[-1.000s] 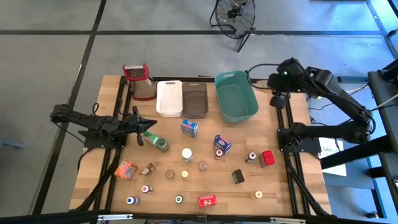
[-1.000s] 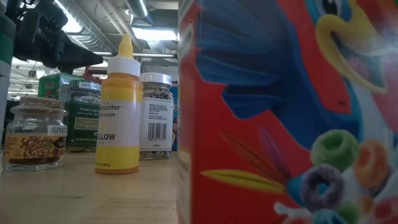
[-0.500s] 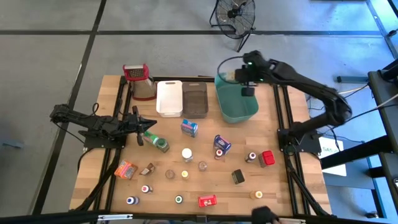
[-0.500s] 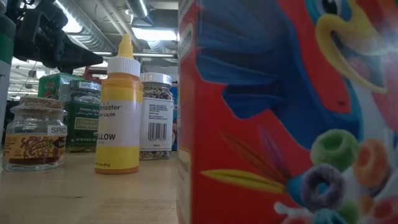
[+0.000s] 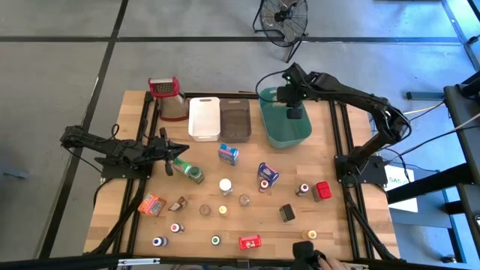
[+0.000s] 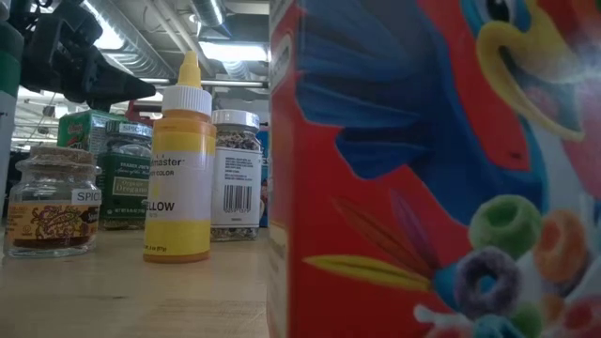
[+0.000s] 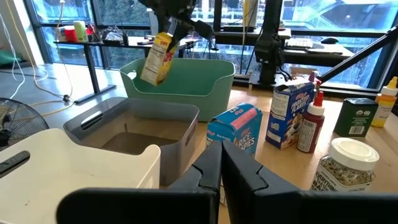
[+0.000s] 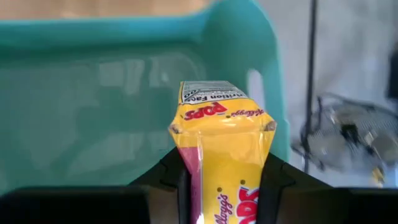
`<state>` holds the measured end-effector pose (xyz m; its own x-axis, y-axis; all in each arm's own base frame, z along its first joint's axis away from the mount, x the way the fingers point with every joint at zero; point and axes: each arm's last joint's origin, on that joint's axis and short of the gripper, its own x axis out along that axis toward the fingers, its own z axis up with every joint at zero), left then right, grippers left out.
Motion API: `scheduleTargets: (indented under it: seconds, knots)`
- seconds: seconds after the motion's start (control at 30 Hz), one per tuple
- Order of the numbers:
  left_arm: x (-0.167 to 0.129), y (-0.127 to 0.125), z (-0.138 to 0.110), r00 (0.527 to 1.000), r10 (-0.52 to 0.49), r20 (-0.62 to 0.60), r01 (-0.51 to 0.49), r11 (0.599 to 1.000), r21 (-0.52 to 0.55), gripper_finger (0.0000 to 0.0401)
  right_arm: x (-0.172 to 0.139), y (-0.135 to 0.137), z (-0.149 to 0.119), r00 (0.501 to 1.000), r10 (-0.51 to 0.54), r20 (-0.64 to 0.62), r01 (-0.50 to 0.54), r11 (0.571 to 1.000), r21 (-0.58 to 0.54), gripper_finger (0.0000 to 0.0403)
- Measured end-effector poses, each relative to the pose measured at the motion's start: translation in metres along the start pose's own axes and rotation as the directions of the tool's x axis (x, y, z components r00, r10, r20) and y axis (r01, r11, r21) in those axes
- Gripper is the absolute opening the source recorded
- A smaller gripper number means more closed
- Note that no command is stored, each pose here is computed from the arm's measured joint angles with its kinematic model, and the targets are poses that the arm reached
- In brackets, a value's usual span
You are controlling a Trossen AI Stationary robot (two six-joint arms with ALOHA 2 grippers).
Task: Pick & Place Kitchen Items
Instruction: Put the yellow cereal box into the right green bin
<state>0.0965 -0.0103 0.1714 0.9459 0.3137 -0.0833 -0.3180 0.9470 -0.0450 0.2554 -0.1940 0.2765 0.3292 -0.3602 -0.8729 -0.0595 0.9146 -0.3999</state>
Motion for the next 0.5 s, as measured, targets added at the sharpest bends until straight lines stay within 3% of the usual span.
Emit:
scheduleTargets:
  seconds: [0.17,0.5]
  knots:
    - [0.0,0.0,0.0,1.0,0.0,0.0,0.0,1.0,0.0,0.0004,0.002,0.0,0.002,0.999,0.029,0.032,-0.028,0.999,-0.023,0.0108]
    - [0.0,0.0,0.0,1.0,0.0,0.0,0.0,1.0,0.01,0.0004,0.031,-0.004,-0.004,0.996,0.078,-0.034,-0.078,0.997,-0.001,0.0109]
